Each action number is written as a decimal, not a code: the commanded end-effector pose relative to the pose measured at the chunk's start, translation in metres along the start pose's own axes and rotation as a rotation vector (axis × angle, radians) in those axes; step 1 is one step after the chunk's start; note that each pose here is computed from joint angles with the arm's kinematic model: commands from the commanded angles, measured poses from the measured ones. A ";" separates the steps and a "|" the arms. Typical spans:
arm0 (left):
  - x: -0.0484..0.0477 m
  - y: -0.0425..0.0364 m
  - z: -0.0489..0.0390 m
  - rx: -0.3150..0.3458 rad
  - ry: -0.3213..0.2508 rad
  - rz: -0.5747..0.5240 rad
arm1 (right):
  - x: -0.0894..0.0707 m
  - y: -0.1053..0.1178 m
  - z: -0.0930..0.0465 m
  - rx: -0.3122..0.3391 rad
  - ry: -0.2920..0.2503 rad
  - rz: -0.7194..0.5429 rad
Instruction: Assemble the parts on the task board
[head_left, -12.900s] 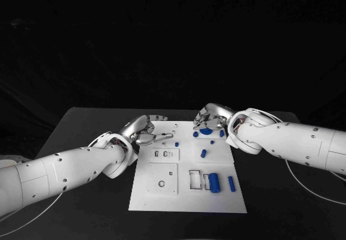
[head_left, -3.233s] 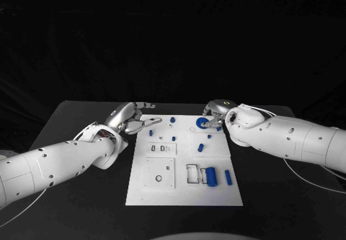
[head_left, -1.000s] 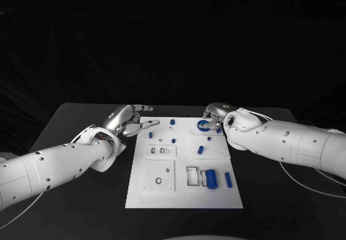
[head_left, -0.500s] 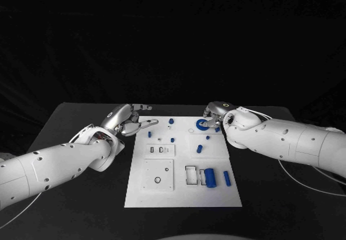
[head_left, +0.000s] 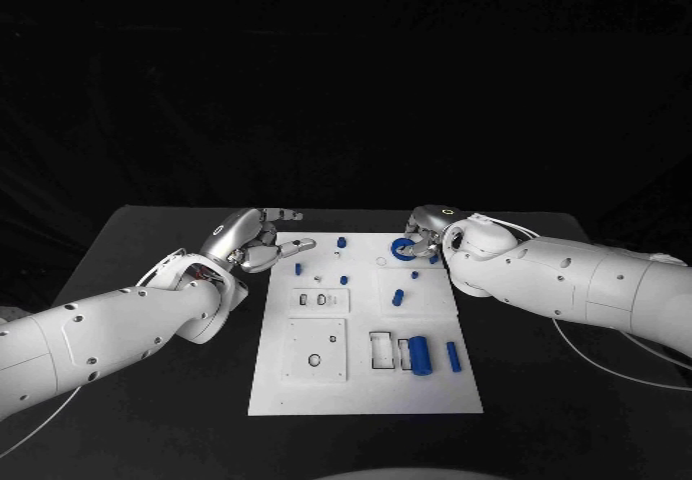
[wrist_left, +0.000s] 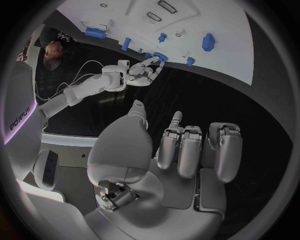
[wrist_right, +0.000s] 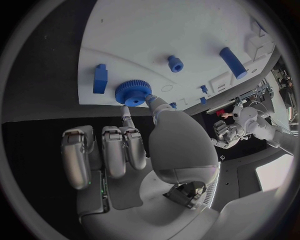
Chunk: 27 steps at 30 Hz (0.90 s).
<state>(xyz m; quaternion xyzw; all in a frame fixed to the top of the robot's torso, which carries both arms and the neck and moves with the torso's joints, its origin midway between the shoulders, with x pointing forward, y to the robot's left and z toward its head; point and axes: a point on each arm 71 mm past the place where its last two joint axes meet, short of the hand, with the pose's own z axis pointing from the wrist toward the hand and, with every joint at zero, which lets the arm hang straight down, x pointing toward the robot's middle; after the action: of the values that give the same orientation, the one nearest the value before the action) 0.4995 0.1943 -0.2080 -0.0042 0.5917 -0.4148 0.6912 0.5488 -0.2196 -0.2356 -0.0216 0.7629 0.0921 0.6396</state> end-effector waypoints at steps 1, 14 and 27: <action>0.0008 -0.0018 0.0006 0.012 0.006 -0.001 | 0.003 -0.001 0.000 0.012 0.037 -0.026; 0.0008 -0.0016 0.0005 0.011 0.008 -0.001 | 0.004 -0.001 0.000 0.028 0.051 -0.033; 0.0011 -0.0019 0.0008 0.014 0.009 0.001 | 0.005 -0.001 0.000 0.023 0.054 -0.044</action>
<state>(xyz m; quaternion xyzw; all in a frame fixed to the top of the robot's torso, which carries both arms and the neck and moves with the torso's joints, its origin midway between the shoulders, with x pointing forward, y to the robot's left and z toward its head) 0.4996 0.1942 -0.2081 -0.0036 0.5919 -0.4145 0.6912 0.5499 -0.2191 -0.2347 -0.0225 0.7704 0.0811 0.6319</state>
